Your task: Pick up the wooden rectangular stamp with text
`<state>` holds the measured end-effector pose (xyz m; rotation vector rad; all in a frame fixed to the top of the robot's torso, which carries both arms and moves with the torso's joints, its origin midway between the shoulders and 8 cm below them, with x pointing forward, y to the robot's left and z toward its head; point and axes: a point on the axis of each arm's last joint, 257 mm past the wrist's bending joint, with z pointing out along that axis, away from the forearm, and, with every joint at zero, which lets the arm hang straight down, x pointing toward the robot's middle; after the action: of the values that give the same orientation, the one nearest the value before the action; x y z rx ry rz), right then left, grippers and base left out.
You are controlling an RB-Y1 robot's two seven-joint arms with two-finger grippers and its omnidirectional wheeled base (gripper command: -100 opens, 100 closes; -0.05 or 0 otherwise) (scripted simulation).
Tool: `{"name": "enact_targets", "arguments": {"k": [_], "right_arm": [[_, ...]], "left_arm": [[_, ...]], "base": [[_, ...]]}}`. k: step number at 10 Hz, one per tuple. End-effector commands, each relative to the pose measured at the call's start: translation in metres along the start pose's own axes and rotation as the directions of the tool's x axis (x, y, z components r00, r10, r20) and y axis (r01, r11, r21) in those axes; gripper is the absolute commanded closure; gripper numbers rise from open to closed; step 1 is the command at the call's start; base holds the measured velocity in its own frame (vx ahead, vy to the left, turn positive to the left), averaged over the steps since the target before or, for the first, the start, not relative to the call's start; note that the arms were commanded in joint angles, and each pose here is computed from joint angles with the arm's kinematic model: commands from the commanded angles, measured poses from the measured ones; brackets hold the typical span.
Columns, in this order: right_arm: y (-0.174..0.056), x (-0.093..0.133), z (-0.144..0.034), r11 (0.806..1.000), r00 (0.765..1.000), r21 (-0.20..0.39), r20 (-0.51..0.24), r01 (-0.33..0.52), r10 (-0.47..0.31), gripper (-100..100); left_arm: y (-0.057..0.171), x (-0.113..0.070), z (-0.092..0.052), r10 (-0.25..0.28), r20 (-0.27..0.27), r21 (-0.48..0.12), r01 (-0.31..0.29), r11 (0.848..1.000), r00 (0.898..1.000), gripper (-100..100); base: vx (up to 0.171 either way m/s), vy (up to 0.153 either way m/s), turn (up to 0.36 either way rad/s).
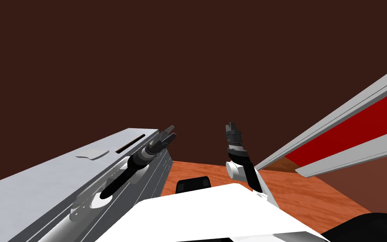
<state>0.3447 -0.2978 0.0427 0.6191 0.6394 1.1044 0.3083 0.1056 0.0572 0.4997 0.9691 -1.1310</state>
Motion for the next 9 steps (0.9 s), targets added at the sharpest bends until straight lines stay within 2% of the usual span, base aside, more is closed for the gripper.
{"name": "enact_targets", "arguments": {"k": [1,2,4,5,6,7,8,9], "right_arm": [[0.0,0.0,0.0,1.0,1.0,0.0,0.0,0.0,0.0,0],[0.0,0.0,0.0,1.0,1.0,0.0,0.0,0.0,0.0,0],[0.0,0.0,0.0,1.0,1.0,0.0,0.0,0.0,0.0,0],[0.0,0.0,0.0,1.0,1.0,0.0,0.0,0.0,0.0,0],[0.0,0.0,0.0,1.0,1.0,0.0,0.0,0.0,0.0,0],[0.0,0.0,0.0,1.0,1.0,0.0,0.0,0.0,0.0,0],[0.0,0.0,0.0,1.0,1.0,0.0,0.0,0.0,0.0,0],[0.0,0.0,0.0,1.0,1.0,0.0,0.0,0.0,0.0,0]], "left_arm": [[-0.005,0.009,-0.001,0.052,-0.051,0.035,-0.051,0.998,0.997,-100],[-0.014,0.016,0.003,0.125,-0.082,0.09,-0.118,0.989,0.989,-100],[-0.014,0.021,-0.001,0.147,-0.118,0.104,-0.135,0.985,0.982,-100],[-0.022,0.029,0.001,0.235,-0.148,0.168,-0.209,0.963,0.961,-100],[-0.021,0.032,-0.002,0.246,-0.172,0.179,-0.215,0.96,0.954,-100],[-0.028,0.039,-0.002,0.327,-0.187,0.243,-0.279,0.929,0.927,-100],[-0.028,0.043,-0.005,0.347,-0.209,0.258,-0.291,0.921,0.914,-100],[-0.033,0.05,-0.006,0.426,-0.215,0.325,-0.347,0.88,0.879,-100]], "base": [[0.061,-0.017,-0.049],[0.052,-0.019,-0.078],[0.036,-0.013,-0.024],[0.055,-0.009,-0.073],[0.056,-0.006,-0.053],[0.064,0.001,-0.06],[0.056,0.001,-0.04],[0.062,0.001,-0.073]]}}
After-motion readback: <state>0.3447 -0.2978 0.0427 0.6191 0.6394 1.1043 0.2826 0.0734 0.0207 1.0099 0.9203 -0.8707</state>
